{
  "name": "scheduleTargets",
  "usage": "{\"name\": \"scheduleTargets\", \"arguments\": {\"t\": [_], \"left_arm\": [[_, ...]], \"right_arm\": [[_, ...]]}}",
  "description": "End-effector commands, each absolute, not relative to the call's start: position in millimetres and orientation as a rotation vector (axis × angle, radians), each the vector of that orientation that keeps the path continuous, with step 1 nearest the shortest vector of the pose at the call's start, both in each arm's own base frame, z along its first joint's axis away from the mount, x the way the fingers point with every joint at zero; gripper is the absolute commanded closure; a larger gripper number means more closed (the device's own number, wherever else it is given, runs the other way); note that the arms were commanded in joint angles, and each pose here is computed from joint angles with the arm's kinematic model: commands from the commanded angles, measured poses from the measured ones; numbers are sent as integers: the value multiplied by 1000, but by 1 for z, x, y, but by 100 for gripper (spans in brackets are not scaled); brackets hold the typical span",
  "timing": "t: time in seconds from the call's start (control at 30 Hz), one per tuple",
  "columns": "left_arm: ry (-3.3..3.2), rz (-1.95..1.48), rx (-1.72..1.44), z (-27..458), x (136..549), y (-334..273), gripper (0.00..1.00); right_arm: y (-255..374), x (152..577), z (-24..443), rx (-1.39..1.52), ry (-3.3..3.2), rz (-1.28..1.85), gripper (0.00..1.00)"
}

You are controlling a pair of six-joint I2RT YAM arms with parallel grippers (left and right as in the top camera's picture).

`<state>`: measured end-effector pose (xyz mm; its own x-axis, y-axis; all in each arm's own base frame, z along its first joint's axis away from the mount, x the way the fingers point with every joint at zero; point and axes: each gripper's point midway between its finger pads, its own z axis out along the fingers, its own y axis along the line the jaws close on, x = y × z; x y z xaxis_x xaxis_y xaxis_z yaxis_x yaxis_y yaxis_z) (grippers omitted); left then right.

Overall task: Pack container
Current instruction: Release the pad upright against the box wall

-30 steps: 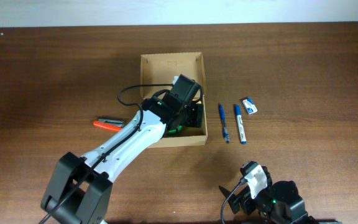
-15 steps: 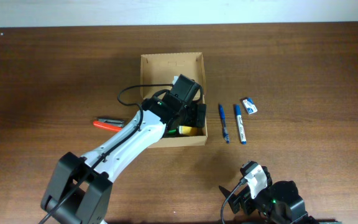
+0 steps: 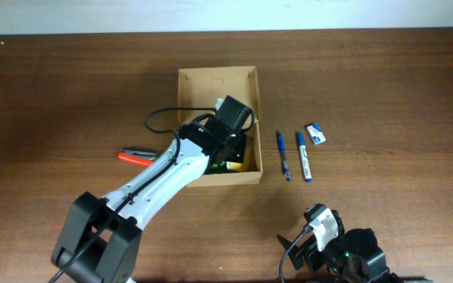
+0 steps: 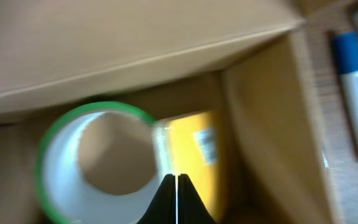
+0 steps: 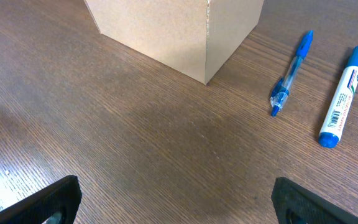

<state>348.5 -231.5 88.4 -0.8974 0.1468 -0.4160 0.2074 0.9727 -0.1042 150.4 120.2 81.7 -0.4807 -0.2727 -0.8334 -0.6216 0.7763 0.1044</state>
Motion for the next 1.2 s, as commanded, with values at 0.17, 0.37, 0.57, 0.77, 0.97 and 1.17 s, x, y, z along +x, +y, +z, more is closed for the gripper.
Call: {"name": "scheduleTargets", "arguments": {"t": [0.17, 0.37, 0.57, 0.77, 0.97, 1.17], "left_arm": [[2673, -85, 189, 96, 373, -194, 98], [2721, -45, 231, 76, 369, -192, 98], [2725, 45, 300, 66, 371, -184, 98], [2733, 75, 356, 59, 367, -181, 98], [2747, 98, 393, 47, 360, -176, 98], [2729, 137, 479, 46, 361, -173, 98]], "right_arm": [[122, 149, 81, -668, 2077, 515, 1], [122, 149, 81, -668, 2077, 515, 1], [122, 149, 81, -668, 2077, 515, 1], [122, 149, 81, -668, 2077, 515, 1], [122, 149, 81, -668, 2077, 515, 1], [122, 149, 81, -668, 2077, 515, 1]]}}
